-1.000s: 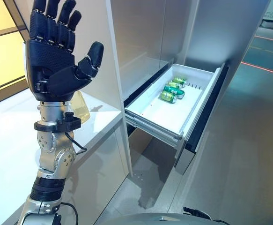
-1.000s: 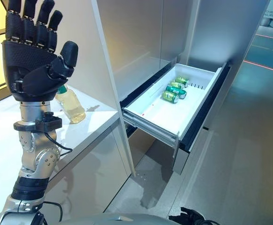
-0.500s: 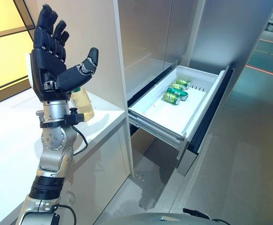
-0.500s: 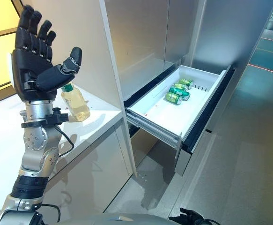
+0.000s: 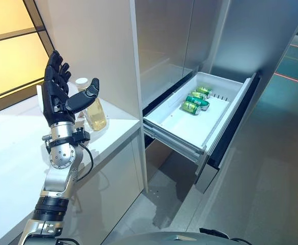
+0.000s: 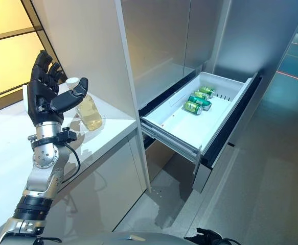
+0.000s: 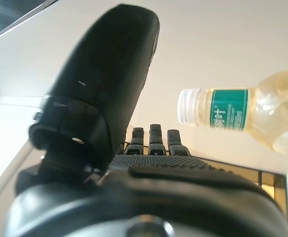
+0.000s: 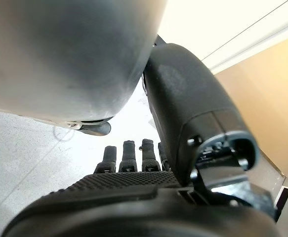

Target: Put drinks into fridge and close the fridge

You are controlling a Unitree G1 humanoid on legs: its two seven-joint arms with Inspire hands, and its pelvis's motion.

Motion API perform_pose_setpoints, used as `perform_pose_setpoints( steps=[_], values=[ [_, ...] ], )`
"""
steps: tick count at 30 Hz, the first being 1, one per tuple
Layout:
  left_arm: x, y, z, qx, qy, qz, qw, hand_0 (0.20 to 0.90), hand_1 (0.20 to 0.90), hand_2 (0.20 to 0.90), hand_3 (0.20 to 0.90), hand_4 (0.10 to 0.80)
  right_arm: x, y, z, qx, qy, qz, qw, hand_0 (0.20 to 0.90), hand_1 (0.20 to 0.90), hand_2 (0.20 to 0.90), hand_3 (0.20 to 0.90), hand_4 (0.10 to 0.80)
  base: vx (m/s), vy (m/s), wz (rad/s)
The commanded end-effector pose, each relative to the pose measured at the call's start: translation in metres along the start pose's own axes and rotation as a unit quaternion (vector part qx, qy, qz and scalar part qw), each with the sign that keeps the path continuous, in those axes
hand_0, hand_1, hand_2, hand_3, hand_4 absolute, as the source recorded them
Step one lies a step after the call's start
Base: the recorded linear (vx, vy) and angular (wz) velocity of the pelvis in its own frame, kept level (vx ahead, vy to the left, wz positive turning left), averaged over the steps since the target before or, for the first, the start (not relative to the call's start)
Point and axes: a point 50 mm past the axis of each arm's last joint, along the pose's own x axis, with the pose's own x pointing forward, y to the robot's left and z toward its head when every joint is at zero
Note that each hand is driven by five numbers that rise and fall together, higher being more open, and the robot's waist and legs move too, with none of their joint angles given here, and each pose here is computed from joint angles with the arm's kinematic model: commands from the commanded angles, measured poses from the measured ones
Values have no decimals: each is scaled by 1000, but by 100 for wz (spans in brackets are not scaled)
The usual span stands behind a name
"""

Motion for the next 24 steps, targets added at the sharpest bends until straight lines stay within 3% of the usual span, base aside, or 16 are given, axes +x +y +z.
perform_pose_setpoints(
  steps=[1,24],
  values=[
    [35,7,40,35,-116,3,993,900,900,900,900,800,2,10,3,-27,7,25,999,900,900,900,900,800,0,0,0],
    [35,14,-4,83,-3,10,997,900,900,900,900,800,1,3,5,-31,10,22,999,900,900,900,900,800,2,1,-1]
  ],
)
